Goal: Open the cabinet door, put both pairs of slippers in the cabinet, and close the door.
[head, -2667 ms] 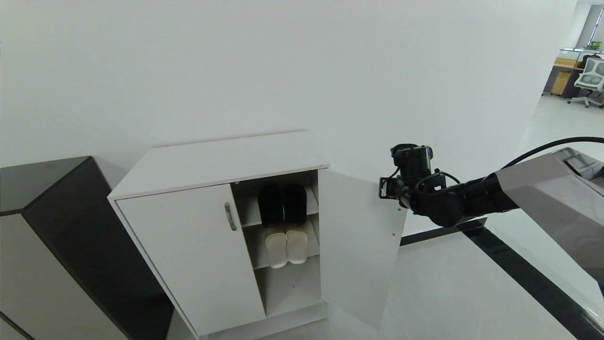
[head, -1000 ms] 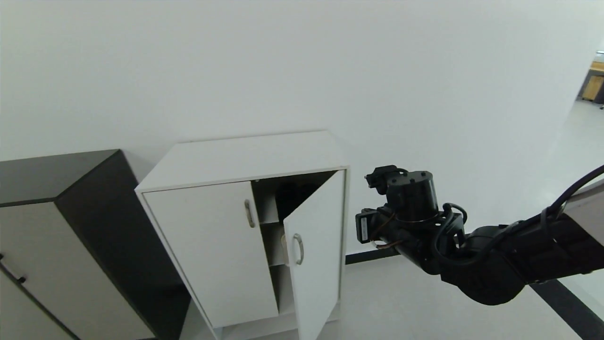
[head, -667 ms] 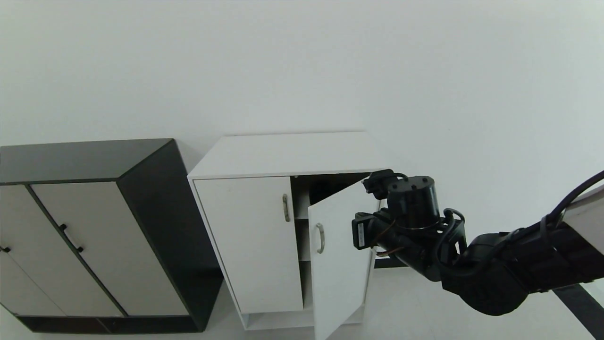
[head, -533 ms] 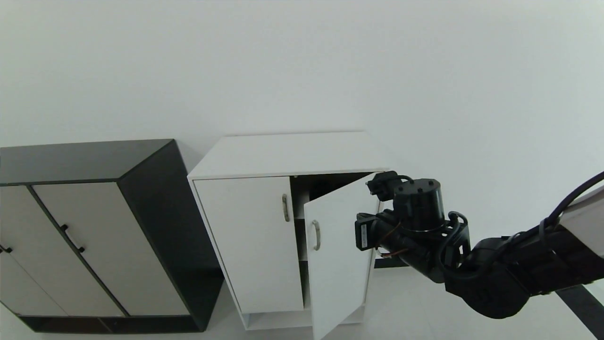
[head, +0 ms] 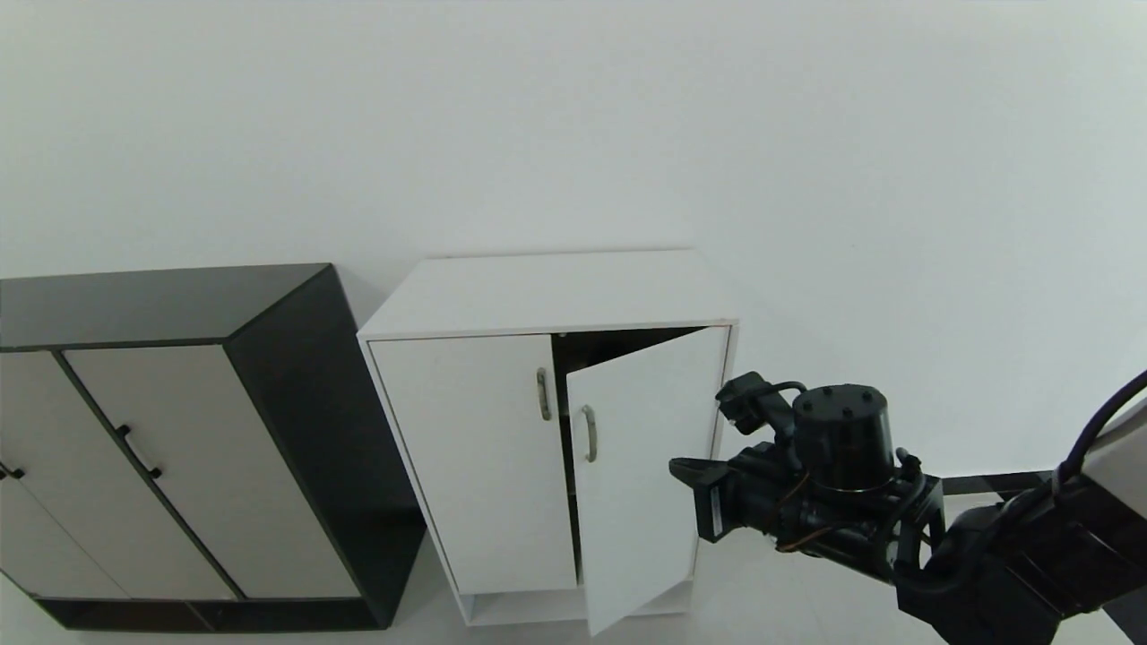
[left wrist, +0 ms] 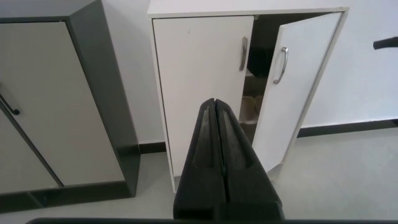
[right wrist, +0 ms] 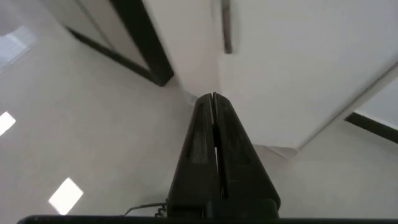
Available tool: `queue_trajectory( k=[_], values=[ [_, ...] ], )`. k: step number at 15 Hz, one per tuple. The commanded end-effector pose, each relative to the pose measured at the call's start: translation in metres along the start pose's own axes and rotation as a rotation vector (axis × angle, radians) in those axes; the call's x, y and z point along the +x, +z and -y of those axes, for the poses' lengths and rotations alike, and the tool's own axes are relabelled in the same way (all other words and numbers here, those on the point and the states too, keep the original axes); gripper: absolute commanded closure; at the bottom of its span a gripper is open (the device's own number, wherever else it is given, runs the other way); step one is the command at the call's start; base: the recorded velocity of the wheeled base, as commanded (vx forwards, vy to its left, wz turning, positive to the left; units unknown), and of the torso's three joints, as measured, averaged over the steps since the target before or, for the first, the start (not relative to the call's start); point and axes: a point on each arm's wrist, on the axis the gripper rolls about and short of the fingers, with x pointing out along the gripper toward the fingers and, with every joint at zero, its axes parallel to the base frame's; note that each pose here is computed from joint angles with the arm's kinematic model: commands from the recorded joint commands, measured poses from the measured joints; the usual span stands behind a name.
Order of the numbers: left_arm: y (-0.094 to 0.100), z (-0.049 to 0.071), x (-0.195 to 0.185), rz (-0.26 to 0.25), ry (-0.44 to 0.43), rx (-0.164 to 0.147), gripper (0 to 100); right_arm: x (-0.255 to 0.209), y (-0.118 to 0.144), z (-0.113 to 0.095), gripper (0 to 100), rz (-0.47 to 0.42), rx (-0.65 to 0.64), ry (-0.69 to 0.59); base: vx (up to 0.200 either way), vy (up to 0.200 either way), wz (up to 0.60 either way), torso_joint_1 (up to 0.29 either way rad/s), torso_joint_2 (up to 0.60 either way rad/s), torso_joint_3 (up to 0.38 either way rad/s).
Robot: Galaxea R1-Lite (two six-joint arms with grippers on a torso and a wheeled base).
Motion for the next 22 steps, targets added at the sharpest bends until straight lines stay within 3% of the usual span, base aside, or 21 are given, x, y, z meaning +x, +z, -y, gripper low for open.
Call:
queue_trajectory(
  k=[1, 10, 19, 22],
  values=[
    [0.0, 0.0, 0.0, -0.001, 0.0, 0.0, 100, -0.005, -0.011, 0.006, 100, -0.027, -0.014, 0.011, 0.2, 0.0, 0.0, 0.007, 0.0, 0.002],
    [0.0, 0.0, 0.0, -0.001, 0.0, 0.0, 100, 0.0, -0.022, 0.007, 100, -0.058, -0.014, 0.01, 0.2, 0.0, 0.0, 0.005, 0.0, 0.003],
    [0.0, 0.0, 0.0, -0.001, 0.0, -0.003, 100, 0.015, -0.033, 0.01, 100, -0.038, -0.018, 0.008, 0.0, 0.0, 0.0, 0.0, 0.0, 0.0],
    [0.0, 0.0, 0.0, -0.001, 0.0, -0.002, 100, 0.024, -0.02, 0.014, 100, 0.011, -0.019, 0.002, 0.0, 0.0, 0.0, 0.0, 0.0, 0.0]
  ],
)
